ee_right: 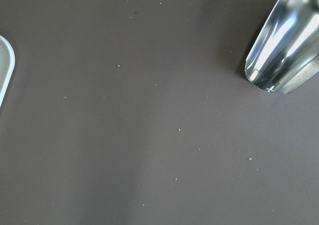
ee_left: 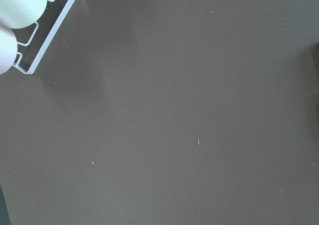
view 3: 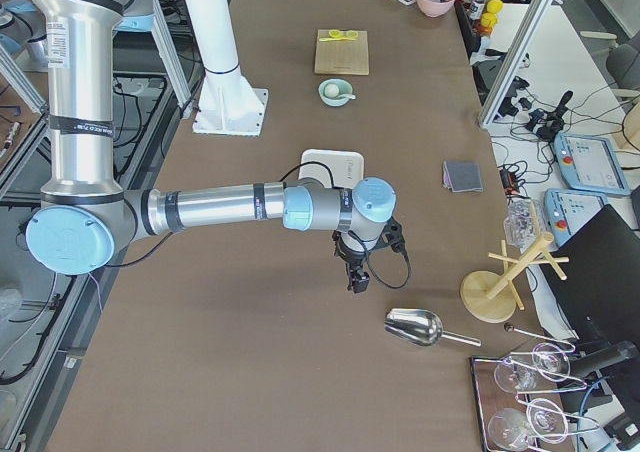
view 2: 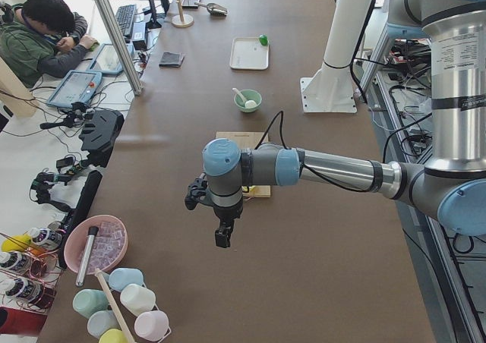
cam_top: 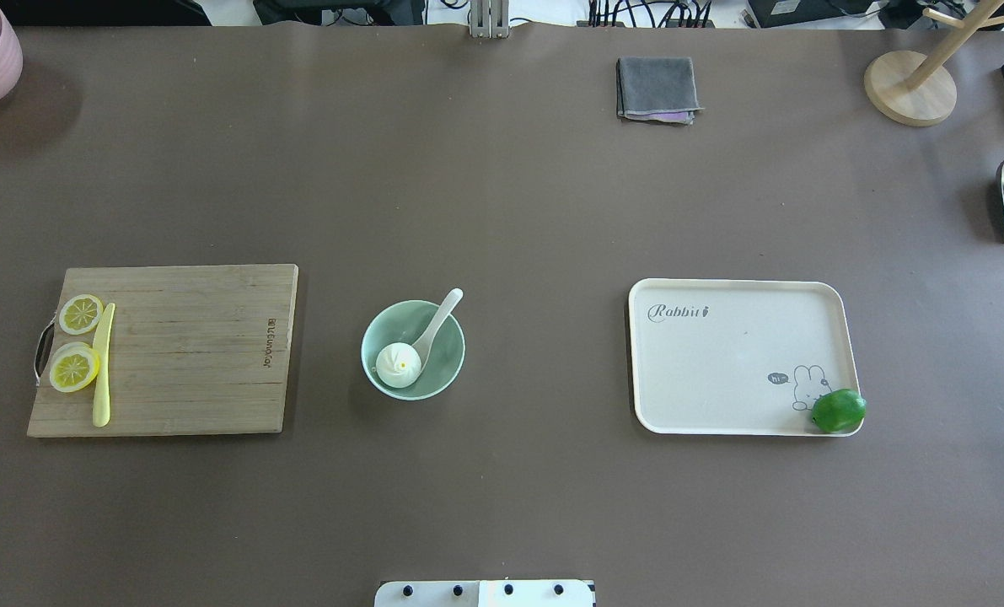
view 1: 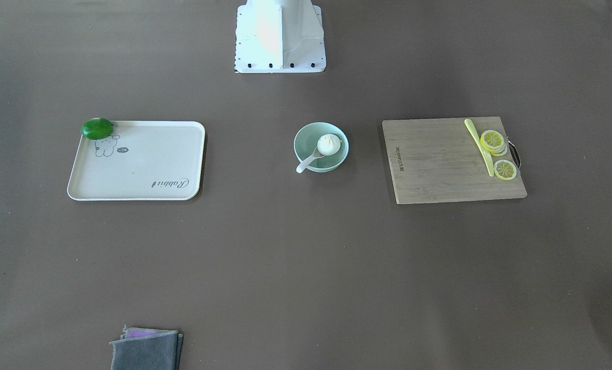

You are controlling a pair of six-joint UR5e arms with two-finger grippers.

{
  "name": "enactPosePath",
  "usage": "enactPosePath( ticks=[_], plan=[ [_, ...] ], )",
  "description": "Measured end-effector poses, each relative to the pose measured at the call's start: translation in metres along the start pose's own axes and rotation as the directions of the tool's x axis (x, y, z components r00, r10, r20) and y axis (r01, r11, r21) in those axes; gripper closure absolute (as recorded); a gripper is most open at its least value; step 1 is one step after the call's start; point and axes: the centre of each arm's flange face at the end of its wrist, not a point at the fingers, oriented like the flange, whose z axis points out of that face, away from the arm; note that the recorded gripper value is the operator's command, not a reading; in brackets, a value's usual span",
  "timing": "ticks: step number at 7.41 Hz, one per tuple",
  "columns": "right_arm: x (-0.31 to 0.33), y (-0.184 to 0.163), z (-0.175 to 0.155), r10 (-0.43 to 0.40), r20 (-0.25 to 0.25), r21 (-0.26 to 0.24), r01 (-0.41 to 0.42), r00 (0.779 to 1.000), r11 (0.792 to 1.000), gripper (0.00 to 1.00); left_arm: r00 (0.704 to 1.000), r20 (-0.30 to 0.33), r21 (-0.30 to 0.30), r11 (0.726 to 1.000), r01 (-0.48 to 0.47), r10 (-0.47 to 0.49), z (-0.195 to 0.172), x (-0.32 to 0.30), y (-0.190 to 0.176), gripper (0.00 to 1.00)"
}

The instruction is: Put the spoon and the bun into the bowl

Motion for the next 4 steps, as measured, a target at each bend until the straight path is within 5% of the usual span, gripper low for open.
enactPosePath(
  ticks=[4],
  plan=[
    [-0.0016, -0.0010, 0.0019, -0.007, 0.000, -0.001, 0.007, 1.000, 1.000, 0.00, 1.000, 0.000, -0.001, 1.000, -0.002, 0.002, 0.0004, 0.0003, -0.0005, 0.01]
  ],
)
